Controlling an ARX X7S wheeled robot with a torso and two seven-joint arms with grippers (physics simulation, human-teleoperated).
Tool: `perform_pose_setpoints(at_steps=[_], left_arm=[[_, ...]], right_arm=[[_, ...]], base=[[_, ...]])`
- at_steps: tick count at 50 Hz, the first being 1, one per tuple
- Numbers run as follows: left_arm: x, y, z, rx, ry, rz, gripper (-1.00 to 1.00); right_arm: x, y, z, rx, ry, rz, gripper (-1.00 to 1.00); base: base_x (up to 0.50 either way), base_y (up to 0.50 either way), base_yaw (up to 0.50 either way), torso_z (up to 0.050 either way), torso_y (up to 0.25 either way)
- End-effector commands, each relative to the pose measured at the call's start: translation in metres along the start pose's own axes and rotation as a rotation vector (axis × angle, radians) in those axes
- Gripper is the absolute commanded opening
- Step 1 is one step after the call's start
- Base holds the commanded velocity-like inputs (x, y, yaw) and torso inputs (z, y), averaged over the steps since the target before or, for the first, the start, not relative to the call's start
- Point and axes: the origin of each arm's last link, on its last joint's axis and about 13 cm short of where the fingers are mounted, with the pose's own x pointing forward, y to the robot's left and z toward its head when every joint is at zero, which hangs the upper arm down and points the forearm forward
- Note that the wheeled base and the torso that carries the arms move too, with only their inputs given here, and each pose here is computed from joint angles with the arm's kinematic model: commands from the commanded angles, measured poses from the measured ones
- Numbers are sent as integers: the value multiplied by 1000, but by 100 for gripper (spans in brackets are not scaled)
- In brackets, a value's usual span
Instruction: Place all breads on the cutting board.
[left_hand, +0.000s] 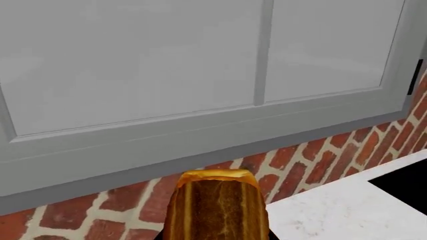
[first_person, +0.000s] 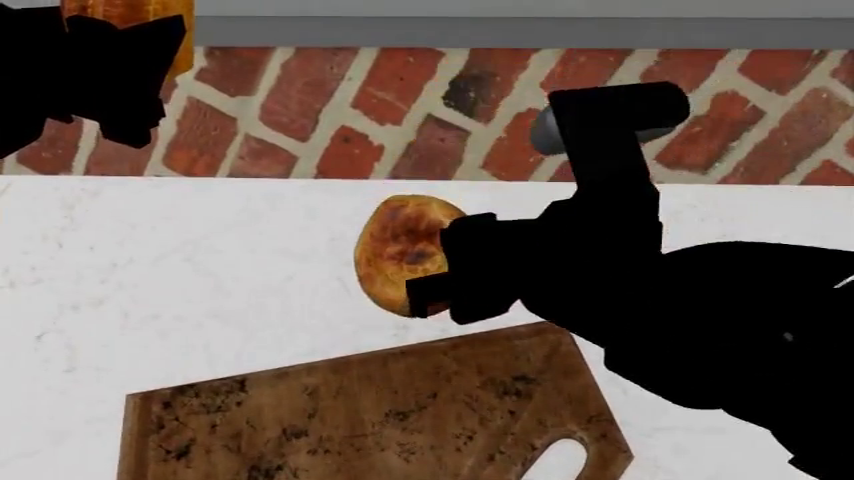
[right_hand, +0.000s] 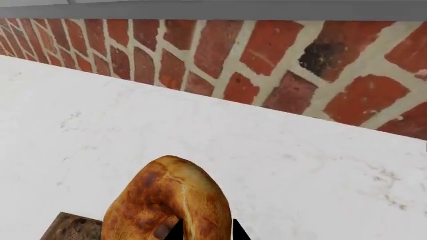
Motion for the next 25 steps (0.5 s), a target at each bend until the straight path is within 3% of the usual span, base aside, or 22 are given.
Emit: perform_pose_setpoints(at_steps=[1,25], left_arm=[[0,0,4,11,-20,15,-100],[2,0,-1,11,-4,14,-100]], right_arm=[[9,-3,-12,67,66,48,-100],[24,-13,-43,195,116,73,-100]], base=[[0,0,0,0,0],[0,0,0,0,1]])
